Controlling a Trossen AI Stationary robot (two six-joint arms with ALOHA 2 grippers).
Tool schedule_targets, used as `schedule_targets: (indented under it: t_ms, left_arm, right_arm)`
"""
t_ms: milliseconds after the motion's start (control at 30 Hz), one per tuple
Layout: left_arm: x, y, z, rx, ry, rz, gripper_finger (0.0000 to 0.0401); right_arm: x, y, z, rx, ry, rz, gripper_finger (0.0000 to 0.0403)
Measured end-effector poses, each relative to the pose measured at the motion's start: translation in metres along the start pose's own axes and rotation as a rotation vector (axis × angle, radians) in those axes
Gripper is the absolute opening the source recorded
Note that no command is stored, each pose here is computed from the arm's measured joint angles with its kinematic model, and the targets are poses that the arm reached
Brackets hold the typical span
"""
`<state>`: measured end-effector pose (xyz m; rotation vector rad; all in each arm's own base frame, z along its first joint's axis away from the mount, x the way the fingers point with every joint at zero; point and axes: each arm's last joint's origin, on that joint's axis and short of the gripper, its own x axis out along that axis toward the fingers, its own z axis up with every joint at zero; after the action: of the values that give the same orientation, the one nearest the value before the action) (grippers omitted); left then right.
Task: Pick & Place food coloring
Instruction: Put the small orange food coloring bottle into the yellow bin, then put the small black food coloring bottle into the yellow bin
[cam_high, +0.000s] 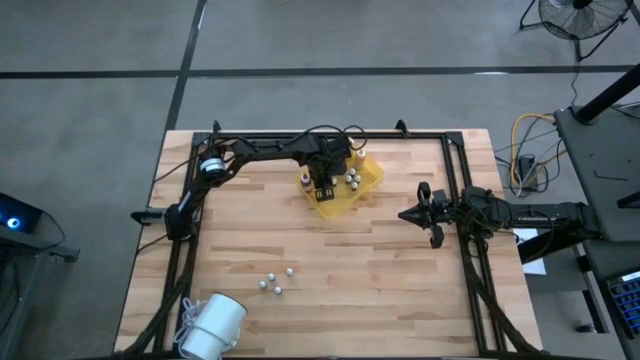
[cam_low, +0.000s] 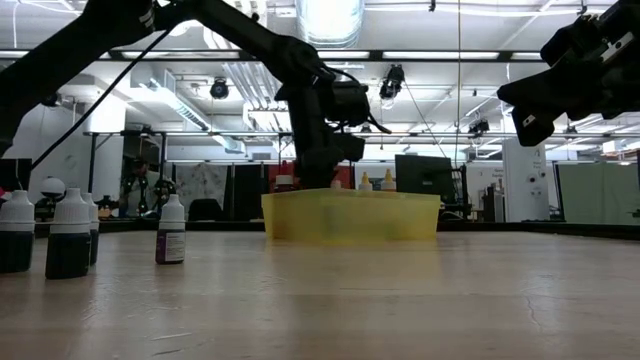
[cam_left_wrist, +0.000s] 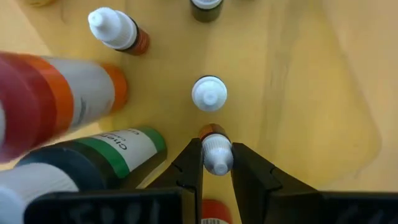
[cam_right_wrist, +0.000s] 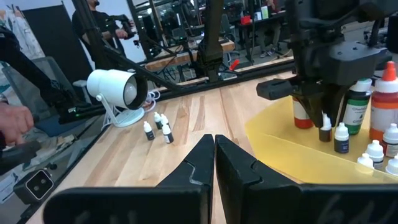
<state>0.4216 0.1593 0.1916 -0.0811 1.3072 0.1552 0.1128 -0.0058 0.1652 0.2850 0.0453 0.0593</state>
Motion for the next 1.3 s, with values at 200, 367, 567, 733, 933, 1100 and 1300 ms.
schedule_targets:
  t_ms: [200, 367, 567, 733, 933, 1100, 1300]
  left_arm:
    - [-0.001, 0.000, 0.001, 0.000, -0.011, -0.005, 0.0039]
    - [-0.001, 0.000, 0.001, -0.001, -0.011, -0.005, 0.0039]
    - [-0.001, 0.000, 0.001, -0.006, -0.011, -0.006, 0.0040]
    - [-0.001, 0.000, 0.001, -0.019, -0.012, -0.007, 0.0057]
    - [-0.001, -0.001, 0.001, -0.020, -0.013, -0.015, 0.0105]
    - [-0.005, 0.000, 0.002, -0.021, -0.004, -0.015, 0.0123]
    - [-0.017, 0.001, 0.007, -0.020, -0.008, -0.014, 0.0123]
  right_arm:
    - [0.000, 0.000, 0.000, 0.000, 0.000, 0.000, 0.0009]
    - [0.000, 0.000, 0.000, 0.000, 0.000, 0.000, 0.0009]
    - [0.000, 0.000, 0.000, 0.000, 0.000, 0.000, 0.0009]
    - [0.000, 0.000, 0.000, 0.000, 0.000, 0.000, 0.0009]
    - [0.000, 0.000, 0.000, 0.000, 0.000, 0.000, 0.0009]
    - [0.000, 0.000, 0.000, 0.000, 0.000, 0.000, 0.0009]
    - [0.000, 0.000, 0.000, 0.000, 0.000, 0.000, 0.0009]
